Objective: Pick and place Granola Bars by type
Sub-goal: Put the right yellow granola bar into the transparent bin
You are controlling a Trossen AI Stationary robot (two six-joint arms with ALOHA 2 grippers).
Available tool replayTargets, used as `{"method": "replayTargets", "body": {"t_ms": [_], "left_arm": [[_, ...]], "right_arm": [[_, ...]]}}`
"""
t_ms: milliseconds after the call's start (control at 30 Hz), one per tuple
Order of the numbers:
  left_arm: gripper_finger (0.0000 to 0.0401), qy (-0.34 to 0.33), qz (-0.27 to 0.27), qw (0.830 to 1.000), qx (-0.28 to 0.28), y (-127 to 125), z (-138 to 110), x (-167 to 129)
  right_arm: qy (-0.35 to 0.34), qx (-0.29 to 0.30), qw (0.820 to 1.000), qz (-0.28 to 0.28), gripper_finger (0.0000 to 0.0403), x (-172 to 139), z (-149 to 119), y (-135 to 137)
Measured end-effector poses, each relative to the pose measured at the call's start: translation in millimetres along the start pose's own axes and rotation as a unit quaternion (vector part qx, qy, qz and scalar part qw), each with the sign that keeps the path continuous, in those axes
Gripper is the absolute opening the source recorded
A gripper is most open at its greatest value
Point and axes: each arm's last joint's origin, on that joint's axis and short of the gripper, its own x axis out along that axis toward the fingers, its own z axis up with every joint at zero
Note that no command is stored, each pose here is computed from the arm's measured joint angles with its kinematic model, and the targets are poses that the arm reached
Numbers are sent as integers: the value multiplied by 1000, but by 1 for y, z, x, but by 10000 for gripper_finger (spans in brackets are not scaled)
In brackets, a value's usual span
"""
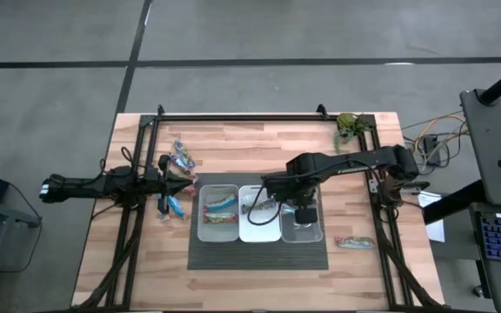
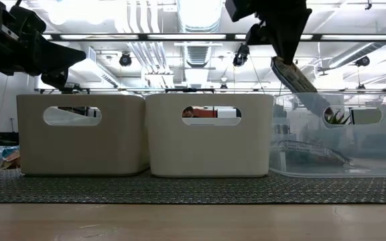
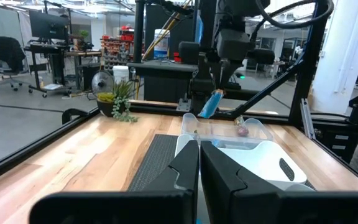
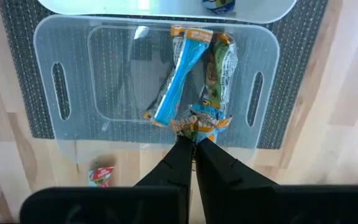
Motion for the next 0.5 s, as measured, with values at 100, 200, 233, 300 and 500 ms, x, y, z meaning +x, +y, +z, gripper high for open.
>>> {"method": "replayTargets", "body": {"t_ms": [100,200,233,300,500], "left_arm": [[0,0,0,1000,0,0,0,0],[0,0,0,1000,0,0,0,0],[0,0,0,1000,0,0,0,0],[0,0,0,1000,0,0,0,0],[0,0,0,1000,0,0,0,0]], "right_arm": [[5,2,1000,9,8,4,4,0],[8,5,1000,9,8,8,8,0],[11,6,1000,9,8,10,9,0],[15,6,1000,9,8,14,12,0],[28,6,1000,9,8,25,19,1]]}}
